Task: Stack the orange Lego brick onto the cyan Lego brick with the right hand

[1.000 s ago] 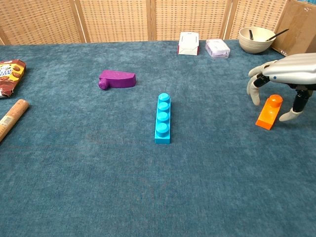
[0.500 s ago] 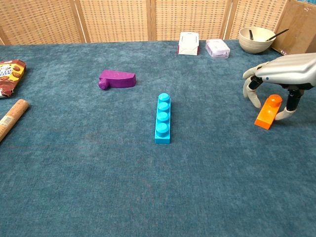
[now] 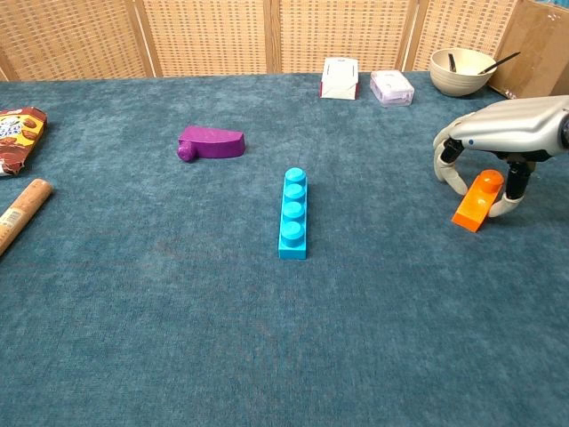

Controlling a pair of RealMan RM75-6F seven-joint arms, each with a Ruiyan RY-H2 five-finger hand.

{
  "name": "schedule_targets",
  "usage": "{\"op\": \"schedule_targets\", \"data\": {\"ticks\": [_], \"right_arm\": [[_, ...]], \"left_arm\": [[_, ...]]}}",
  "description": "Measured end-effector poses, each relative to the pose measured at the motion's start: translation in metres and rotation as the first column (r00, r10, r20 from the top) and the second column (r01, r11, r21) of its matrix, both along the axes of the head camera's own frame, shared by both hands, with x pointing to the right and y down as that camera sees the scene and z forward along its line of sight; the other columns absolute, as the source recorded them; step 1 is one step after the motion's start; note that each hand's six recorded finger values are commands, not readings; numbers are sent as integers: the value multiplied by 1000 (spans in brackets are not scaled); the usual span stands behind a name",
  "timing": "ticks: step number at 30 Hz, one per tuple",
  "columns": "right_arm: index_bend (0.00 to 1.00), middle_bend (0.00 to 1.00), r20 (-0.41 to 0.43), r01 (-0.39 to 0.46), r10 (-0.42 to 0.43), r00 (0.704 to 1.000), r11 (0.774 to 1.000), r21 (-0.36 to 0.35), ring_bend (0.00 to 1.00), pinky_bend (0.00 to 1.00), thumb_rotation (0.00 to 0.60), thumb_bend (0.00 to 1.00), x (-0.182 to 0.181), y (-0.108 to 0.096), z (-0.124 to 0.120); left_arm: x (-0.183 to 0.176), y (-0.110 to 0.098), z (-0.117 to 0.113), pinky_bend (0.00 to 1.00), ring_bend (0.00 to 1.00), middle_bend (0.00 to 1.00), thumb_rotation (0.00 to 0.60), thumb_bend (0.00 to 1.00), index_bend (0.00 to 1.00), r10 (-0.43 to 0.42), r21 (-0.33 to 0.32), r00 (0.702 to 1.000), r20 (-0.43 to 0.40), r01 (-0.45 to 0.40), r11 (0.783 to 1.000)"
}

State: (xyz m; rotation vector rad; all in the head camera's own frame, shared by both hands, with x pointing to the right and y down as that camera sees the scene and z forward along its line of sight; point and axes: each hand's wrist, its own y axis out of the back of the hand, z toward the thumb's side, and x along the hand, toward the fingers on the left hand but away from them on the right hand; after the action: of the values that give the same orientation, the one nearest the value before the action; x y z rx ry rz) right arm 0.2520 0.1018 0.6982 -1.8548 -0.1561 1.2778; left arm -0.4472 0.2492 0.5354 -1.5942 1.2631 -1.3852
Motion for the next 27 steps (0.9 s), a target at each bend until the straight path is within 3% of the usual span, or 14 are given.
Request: {"op": "schedule_targets", "data": {"ticks": [9, 27], "right_arm": [[656, 361, 50, 13, -13, 999, 1000, 3, 152, 117, 600, 179, -16, -2, -16], [653, 366, 273, 84, -68, 959, 995, -45, 152, 117, 600, 179, -90, -8, -55]], "left_arm": [[3, -2, 1, 5, 228, 348, 500, 279, 365, 16, -1, 1000, -3, -16, 1000], [7, -4, 2, 5, 228, 349, 506, 280, 365, 22, -12, 1000, 13, -22, 1000]]}}
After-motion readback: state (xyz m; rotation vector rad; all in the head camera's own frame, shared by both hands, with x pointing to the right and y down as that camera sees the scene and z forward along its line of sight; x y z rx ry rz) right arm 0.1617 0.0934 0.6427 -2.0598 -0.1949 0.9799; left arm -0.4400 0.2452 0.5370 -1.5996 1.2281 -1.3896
